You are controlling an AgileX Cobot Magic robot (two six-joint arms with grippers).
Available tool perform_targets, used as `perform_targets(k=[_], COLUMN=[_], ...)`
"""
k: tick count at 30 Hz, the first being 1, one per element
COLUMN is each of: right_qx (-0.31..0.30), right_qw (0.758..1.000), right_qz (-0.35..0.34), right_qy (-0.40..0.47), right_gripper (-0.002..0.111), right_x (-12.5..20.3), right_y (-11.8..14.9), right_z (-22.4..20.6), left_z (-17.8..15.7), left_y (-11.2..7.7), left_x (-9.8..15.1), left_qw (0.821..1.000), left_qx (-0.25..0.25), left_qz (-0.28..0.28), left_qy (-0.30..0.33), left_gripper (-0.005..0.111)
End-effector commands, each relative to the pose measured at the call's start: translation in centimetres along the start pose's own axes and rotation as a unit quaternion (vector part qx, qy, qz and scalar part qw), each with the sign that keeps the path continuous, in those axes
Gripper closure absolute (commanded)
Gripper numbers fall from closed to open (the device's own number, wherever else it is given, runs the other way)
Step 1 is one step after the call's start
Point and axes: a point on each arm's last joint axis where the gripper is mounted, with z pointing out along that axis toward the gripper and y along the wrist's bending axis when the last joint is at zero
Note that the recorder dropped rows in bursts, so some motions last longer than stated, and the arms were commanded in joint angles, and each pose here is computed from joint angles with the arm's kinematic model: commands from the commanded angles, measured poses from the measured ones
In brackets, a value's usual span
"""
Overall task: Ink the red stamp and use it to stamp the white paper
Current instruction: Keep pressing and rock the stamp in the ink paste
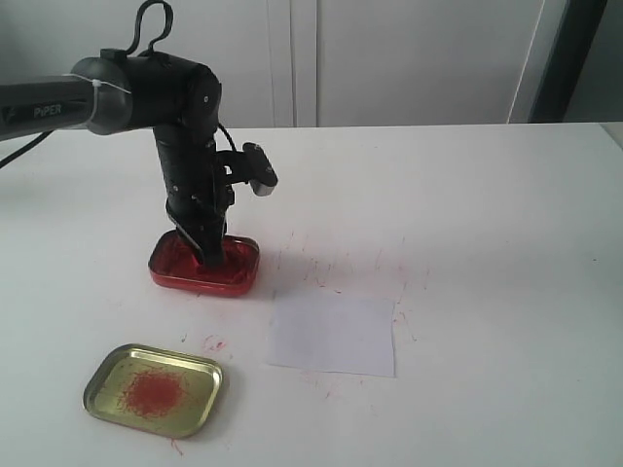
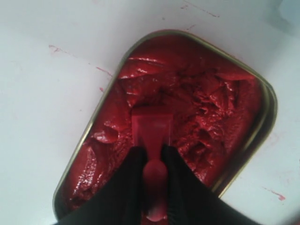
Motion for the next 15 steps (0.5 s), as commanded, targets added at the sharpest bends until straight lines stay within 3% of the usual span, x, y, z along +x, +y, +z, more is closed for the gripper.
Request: perform_targets(k=[1, 15], right_qx=[0.003, 0.003], right_qw=[1.0, 1.0], right_qz=[0.0, 0.0], right_qy=[-0.008, -0.008], right_gripper=[0.108, 0.108], right_x=[0.0, 0.0], right_y=[0.0, 0.0], right_z=[0.0, 0.0], left_z=[-0.6, -0.8], left_y=[-0.1, -1.2], left_x=[-0.1, -1.4], left_qw=[1.0, 0.999], left_qx=[-0.004, -0.044], left_qz=[-0.017, -0.004], left_qy=[-0.002, 0.012], left_gripper=[0.107, 0.107])
